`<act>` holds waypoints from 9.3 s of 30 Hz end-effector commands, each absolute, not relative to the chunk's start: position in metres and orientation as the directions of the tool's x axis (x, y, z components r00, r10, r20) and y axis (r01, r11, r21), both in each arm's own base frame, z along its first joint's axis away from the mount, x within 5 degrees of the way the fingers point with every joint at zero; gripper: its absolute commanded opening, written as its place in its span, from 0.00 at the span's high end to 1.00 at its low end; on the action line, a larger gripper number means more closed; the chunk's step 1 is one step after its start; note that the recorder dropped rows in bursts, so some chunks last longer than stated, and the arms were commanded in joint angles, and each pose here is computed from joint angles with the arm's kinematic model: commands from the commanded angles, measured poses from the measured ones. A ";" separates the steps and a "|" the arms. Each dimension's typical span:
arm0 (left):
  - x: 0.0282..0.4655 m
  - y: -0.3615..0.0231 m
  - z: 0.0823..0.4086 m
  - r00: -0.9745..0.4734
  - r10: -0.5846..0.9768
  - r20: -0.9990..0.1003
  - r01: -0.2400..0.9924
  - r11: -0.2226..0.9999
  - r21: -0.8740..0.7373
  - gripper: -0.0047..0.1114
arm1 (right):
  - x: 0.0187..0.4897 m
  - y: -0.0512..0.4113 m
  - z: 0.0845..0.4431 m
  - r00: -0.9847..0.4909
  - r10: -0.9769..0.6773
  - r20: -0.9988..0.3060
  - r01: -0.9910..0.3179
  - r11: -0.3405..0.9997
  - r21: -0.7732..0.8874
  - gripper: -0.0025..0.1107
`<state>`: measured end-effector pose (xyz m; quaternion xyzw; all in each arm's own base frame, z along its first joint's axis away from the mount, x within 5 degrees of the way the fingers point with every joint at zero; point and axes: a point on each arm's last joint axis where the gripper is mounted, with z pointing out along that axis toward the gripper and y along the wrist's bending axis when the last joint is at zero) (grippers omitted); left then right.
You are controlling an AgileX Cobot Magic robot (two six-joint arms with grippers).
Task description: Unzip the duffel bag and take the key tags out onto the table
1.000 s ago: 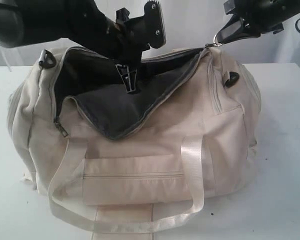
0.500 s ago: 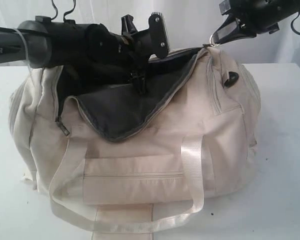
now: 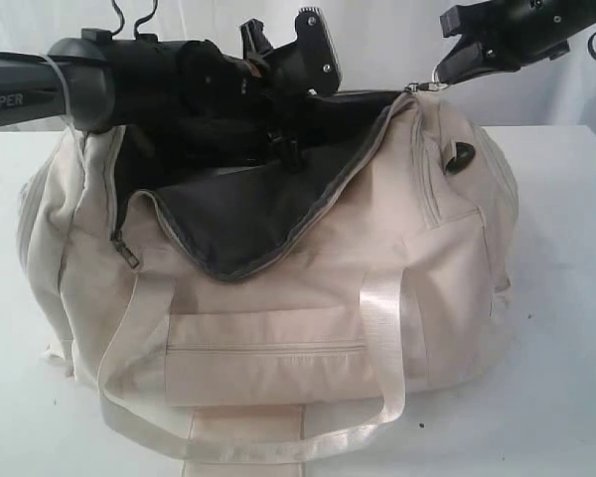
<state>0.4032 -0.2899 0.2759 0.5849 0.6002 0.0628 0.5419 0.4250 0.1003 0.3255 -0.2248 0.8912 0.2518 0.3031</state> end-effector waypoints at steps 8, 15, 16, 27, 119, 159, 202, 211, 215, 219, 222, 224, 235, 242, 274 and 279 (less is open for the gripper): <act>0.416 -0.271 0.282 0.175 0.732 -0.659 0.634 0.428 0.644 0.96 | 0.431 0.085 0.296 -0.772 -0.284 -0.568 -0.463 0.864 0.198 0.98; 0.420 -0.262 0.285 0.162 0.734 -0.659 0.626 0.440 0.644 0.96 | 0.431 0.074 0.292 -0.808 -0.281 -0.517 -0.393 0.912 0.120 0.98; 0.421 -0.262 0.285 0.160 0.735 -0.659 0.625 0.441 0.644 0.96 | 0.430 0.074 0.291 -0.813 -0.283 -0.509 -0.393 0.911 0.122 0.98; 0.425 -0.251 0.290 0.140 0.729 -0.670 0.616 0.465 0.636 0.96 | 0.428 0.086 0.296 -0.788 -0.277 -0.549 -0.460 0.858 0.227 0.98; 0.391 -0.247 0.307 -0.159 0.615 -0.772 0.800 0.539 0.265 0.96 | 0.416 0.088 0.294 -0.807 -0.350 -0.476 -0.511 0.817 0.266 0.98; 0.400 -0.207 0.321 -0.255 0.637 -0.728 0.717 0.630 0.300 0.96 | 0.422 0.062 0.310 -0.799 -0.194 -0.570 -0.496 0.747 0.442 0.98; 0.393 -0.210 0.319 -0.309 0.605 -0.733 0.751 0.629 0.202 0.96 | 0.339 0.119 0.321 -0.783 -0.383 -0.490 -0.605 0.650 0.460 0.98; 0.393 -0.210 0.319 -0.311 0.607 -0.732 0.752 0.628 0.201 0.96 | 0.330 0.117 0.315 -0.797 -0.379 -0.471 -0.590 0.657 0.469 0.98; 0.393 -0.210 0.319 -0.309 0.605 -0.734 0.751 0.629 0.203 0.96 | 0.324 0.116 0.316 -0.797 -0.378 -0.470 -0.589 0.658 0.469 0.98; 0.393 -0.210 0.320 -0.305 0.607 -0.734 0.751 0.627 0.206 0.96 | 0.315 0.114 0.327 -0.782 -0.373 -0.499 -0.603 0.657 0.453 0.98; 0.393 -0.210 0.320 -0.305 0.607 -0.734 0.751 0.627 0.206 0.96 | 0.311 0.114 0.334 -0.772 -0.370 -0.517 -0.611 0.657 0.443 0.98; 0.393 -0.210 0.320 -0.305 0.607 -0.734 0.751 0.627 0.206 0.96 | 0.311 0.114 0.334 -0.772 -0.371 -0.517 -0.612 0.656 0.443 0.98; 0.390 -0.212 0.319 -0.318 0.598 -0.735 0.767 0.618 0.170 0.88 | 0.318 0.112 0.325 -0.776 -0.324 -0.542 -0.584 0.693 0.422 0.98; 0.375 -0.224 0.316 -0.231 0.671 -0.704 0.879 0.454 0.144 0.65 | 0.328 0.112 0.323 -0.760 -0.269 -0.591 -0.563 0.727 0.393 0.98; 0.330 -0.294 0.355 0.440 0.632 -0.638 0.775 0.093 0.626 0.38 | 0.337 0.115 0.315 -0.763 -0.250 -0.596 -0.558 0.720 0.413 0.98; 0.333 -0.314 0.334 0.527 0.628 -0.572 0.726 0.016 0.687 0.38 | 0.336 0.115 0.315 -0.764 -0.253 -0.594 -0.560 0.718 0.414 0.98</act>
